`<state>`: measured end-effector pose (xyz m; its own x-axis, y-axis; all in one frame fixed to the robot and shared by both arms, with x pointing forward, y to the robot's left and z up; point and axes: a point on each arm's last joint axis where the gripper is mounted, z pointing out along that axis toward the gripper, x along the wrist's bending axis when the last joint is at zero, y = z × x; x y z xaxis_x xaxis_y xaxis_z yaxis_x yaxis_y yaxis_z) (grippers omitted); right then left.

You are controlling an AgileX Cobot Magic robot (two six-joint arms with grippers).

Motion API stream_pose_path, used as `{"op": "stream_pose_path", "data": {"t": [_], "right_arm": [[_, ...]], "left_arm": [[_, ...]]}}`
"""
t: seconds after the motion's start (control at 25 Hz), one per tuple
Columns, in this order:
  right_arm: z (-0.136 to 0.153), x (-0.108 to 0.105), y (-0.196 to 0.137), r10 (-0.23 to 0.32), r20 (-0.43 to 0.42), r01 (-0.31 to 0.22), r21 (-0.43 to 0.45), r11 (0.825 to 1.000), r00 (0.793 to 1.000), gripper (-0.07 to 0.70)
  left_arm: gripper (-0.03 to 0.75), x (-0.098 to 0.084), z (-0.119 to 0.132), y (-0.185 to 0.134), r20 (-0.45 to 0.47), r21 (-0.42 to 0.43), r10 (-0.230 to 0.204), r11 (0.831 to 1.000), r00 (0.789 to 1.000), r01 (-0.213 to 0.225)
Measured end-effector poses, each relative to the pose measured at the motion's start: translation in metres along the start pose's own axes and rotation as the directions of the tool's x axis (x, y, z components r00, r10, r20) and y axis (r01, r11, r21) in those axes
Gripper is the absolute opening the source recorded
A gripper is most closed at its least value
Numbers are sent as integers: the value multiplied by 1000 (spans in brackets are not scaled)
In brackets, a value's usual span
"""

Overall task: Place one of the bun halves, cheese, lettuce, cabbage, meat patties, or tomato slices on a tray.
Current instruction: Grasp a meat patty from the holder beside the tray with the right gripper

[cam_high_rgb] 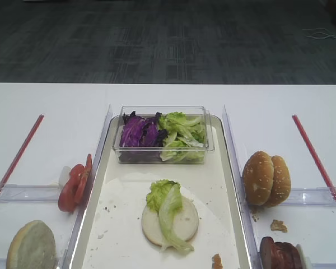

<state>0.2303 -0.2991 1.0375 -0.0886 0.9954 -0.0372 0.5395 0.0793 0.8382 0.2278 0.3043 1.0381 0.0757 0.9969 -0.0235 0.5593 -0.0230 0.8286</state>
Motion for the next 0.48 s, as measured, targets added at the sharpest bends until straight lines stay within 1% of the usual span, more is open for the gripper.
{"op": "stream_pose_path", "data": {"t": [0.24, 0.48], "right_arm": [[0, 0, 0, 0, 0, 0, 0, 1000, 1000, 446], [0, 0, 0, 0, 0, 0, 0, 1000, 1000, 443]], "left_arm": [[474, 0, 0, 0, 0, 0, 0, 1000, 1000, 0], [474, 0, 0, 0, 0, 0, 0, 1000, 1000, 0]]}}
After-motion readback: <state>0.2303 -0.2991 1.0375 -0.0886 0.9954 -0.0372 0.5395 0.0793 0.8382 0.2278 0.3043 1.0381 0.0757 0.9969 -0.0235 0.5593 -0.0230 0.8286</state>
